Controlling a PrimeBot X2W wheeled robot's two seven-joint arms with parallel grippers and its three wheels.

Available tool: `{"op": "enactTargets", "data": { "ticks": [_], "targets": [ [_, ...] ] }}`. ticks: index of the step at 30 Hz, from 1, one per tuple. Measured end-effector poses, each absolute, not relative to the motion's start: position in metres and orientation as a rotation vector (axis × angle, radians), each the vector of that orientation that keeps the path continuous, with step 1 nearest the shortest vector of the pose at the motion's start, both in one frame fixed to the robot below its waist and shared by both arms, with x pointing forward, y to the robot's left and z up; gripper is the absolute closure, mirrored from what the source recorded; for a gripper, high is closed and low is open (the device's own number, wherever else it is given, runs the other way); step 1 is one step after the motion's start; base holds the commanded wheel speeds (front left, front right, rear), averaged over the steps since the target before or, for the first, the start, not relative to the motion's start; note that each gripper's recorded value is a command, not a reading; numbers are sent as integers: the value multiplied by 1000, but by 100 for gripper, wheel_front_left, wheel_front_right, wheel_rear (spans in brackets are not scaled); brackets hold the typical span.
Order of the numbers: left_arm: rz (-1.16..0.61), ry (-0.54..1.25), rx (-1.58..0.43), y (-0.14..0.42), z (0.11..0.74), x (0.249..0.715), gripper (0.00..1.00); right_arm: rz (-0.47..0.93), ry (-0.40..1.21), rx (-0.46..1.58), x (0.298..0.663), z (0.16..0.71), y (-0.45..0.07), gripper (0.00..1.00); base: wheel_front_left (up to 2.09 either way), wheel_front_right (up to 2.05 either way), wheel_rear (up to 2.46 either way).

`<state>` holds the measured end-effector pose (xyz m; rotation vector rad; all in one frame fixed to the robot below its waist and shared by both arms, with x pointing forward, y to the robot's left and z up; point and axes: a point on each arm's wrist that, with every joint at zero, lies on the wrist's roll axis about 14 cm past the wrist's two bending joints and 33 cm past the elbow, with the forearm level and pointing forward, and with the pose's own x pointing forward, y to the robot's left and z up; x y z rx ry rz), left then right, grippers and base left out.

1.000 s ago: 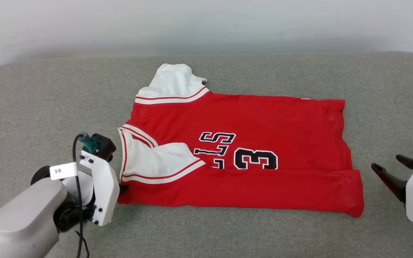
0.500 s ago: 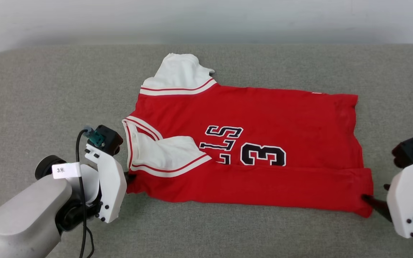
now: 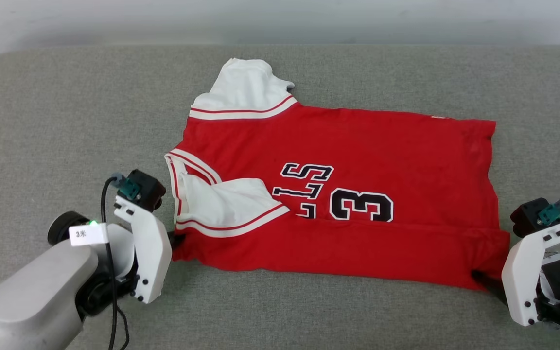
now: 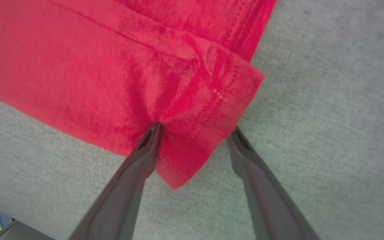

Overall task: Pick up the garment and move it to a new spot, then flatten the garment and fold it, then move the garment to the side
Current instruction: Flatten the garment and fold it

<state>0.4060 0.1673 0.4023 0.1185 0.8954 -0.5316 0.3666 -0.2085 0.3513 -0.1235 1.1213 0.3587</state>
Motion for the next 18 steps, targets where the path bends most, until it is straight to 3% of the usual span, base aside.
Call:
{"op": "enactTargets", "data": {
  "ticks": [1,2,3,18],
  "targets": [
    [-529,898,116,168,402,404,100,358,1110,-118,367,352,-208,62,0,0,0],
    [-525,903,113,169,401,401,100,355,1093,-112,367,353,-208,95,0,0,0],
    [-522,902,111,170,400,399,100,355,1079,-105,367,355,-208,100,0,0,0],
    [-485,826,79,180,426,359,100,354,841,-63,358,410,-217,100,0,0,0]
  ]
}}
